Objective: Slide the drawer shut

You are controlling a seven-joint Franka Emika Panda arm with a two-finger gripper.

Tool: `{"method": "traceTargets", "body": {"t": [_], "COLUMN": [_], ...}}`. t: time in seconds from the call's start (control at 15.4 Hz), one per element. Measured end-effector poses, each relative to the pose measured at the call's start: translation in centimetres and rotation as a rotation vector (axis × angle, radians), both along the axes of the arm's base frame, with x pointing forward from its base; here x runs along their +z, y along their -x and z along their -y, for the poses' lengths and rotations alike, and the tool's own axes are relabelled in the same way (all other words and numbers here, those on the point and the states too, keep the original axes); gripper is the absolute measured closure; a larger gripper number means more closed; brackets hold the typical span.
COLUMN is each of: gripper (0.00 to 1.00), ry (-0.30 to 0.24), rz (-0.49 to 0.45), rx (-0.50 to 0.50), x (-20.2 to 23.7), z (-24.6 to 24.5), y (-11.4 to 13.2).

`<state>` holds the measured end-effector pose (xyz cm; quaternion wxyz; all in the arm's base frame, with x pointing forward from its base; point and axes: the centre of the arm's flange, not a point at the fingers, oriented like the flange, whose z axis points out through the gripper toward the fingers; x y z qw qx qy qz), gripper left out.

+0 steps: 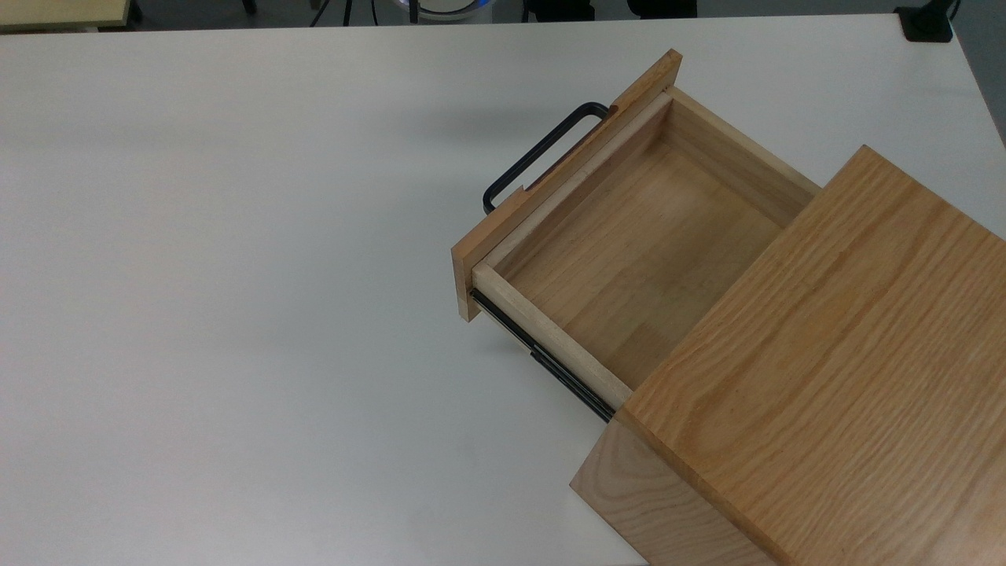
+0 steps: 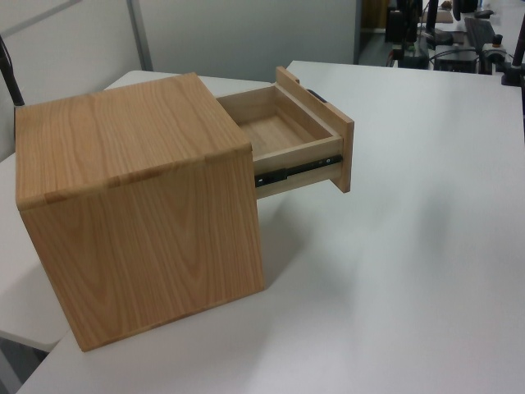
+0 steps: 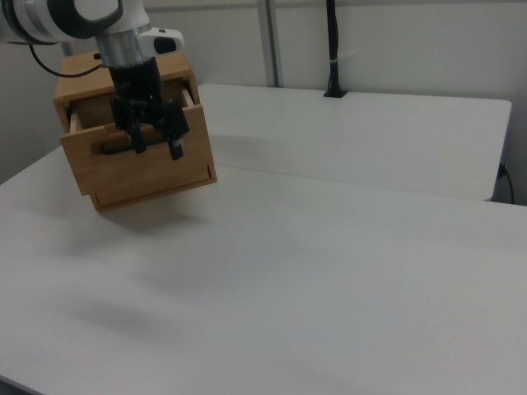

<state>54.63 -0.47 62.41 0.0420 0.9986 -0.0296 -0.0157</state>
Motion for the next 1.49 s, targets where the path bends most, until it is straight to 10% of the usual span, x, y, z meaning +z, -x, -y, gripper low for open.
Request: {"method": "traceTargets", "body": {"t": [0.65,1.17,1.49], "gripper": [0.01,0.92,0.96], "ry": [0.0,-0.002,-0.007], "rz": [-0.001,-0.004,-0.021], "rx": [0.001,0.002,0.085], "x": [-0.04,-0.2,-0.77], "z": [0.06,0.07,-0.36], "y": [0.0,-0.05,-0.29]}}
